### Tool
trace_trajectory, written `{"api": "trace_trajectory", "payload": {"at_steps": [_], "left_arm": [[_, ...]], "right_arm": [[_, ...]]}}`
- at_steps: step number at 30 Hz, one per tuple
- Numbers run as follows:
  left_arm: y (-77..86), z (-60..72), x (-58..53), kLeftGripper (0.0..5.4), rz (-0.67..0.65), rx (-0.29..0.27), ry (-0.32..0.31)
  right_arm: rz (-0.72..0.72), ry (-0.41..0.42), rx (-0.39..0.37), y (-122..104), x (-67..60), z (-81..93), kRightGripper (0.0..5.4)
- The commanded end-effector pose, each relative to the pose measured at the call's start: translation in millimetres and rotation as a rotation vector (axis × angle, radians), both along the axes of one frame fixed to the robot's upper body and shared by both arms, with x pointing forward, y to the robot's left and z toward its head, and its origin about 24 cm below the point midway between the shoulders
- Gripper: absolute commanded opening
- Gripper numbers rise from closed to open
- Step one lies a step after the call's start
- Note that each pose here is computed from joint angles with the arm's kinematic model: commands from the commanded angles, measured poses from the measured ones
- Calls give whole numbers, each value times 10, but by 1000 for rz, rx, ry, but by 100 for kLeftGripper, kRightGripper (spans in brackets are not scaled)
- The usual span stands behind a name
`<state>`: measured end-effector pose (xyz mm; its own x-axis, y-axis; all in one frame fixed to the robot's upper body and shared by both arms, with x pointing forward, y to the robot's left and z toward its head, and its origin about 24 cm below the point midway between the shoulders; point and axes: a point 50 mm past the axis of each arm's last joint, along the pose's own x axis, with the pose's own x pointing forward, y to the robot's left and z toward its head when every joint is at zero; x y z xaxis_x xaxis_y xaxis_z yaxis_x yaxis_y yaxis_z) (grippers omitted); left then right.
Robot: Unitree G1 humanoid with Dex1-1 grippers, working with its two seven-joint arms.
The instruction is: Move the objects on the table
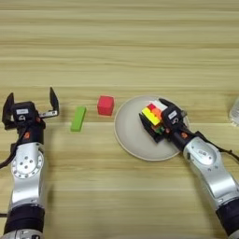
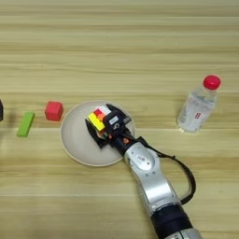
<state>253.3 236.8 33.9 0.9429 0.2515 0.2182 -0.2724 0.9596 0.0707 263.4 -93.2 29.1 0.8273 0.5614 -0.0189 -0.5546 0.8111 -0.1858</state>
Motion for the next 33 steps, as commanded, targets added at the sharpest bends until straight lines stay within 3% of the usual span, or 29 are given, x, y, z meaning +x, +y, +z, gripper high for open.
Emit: {"api": "trace_trajectory", "payload": {"at_steps": [1,5,14,26,33], "left_arm": [[7,1,-18,540,1,12,8],[11,3,-21,540,3,13,7],[-3,5,-24,540,3,10,6],[-77,7,-21,540,-3,6,4],[-97,13,-38,540,2,7,3]], "right_arm": [[-7,1,-9,-14,26,2,492],[-1,4,-21,-13,20,1,534],[-10,-33,-66,-145,-9,111,534],[56,48,-178,-241,-20,59,534],[113,89,-198,-185,-39,7,534]]}}
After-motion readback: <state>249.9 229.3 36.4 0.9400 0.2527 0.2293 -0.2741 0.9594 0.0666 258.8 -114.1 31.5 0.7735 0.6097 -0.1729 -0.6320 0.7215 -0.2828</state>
